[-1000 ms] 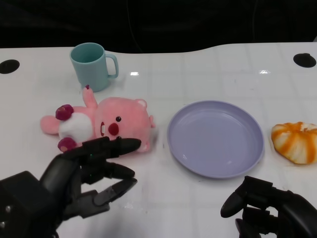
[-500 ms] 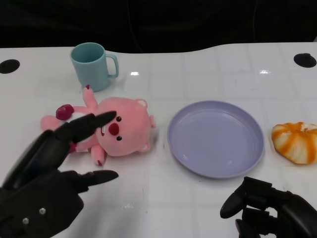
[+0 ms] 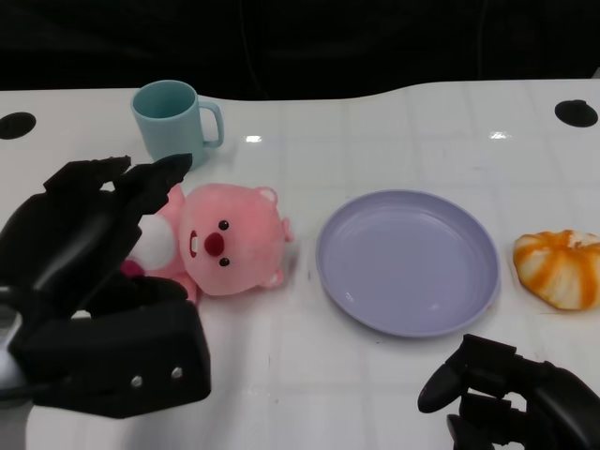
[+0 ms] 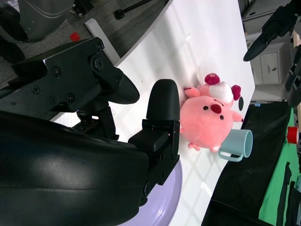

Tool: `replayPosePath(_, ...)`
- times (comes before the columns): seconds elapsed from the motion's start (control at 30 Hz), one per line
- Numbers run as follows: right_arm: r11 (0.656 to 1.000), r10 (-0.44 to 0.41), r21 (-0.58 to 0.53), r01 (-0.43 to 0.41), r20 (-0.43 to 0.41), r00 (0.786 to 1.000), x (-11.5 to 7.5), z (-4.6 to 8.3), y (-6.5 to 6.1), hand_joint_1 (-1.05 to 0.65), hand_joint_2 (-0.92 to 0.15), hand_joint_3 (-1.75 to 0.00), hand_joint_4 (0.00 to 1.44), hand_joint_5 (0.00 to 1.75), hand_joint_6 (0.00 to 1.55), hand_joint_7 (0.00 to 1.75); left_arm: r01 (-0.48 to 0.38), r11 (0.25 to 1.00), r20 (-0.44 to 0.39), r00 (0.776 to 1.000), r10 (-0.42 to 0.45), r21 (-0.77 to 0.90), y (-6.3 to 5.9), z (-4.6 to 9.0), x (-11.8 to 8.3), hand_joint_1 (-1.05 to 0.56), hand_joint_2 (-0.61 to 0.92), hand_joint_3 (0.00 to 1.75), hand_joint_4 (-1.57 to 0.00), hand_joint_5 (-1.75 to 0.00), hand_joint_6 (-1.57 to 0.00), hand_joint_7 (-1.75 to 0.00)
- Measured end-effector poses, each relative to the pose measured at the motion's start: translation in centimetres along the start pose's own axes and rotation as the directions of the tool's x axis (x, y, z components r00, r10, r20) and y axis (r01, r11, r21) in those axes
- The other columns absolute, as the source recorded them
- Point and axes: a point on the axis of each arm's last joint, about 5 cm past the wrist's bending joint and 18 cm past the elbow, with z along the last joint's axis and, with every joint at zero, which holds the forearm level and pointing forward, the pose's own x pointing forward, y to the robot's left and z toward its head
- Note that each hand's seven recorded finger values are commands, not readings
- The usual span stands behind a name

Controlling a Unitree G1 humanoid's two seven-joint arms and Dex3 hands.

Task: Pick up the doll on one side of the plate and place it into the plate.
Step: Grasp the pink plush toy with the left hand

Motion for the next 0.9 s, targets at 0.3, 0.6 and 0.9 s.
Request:
replayPosePath(0.3,1.0,-0.003,0.003,0.003,-0.008,1.0,-0.3,-0.1,0.0,-0.07,-0.63,-1.1,0.65,1.75,0.48,1.42,0.118,0.987,-0.072,0.991,-0.111,0.111,-2.2,-0.5,2.5,-0.66,0.91,0.0,0.0,-0.2,-0.14,0.0)
replayPosePath(0.6,1.0,-0.002,0.0,0.002,-0.003,1.0,-0.4,0.0,0.1,-0.08,-0.63,-1.09,0.66,1.75,0.48,1.42,0.201,0.969,-0.126,0.975,-0.183,0.143,-3.6,-1.1,5.2,-0.67,0.89,0.0,-0.01,-0.22,-0.15,0.0)
replayPosePath(0.9,1.0,-0.001,0.001,0.001,-0.005,1.0,-0.5,0.0,0.1,-0.07,-0.64,-1.1,0.66,1.75,0.48,1.42,0.268,0.949,-0.18,0.954,-0.238,0.166,-5.0,-1.5,7.3,-0.68,0.9,0.0,-0.01,-0.23,-0.17,-0.01)
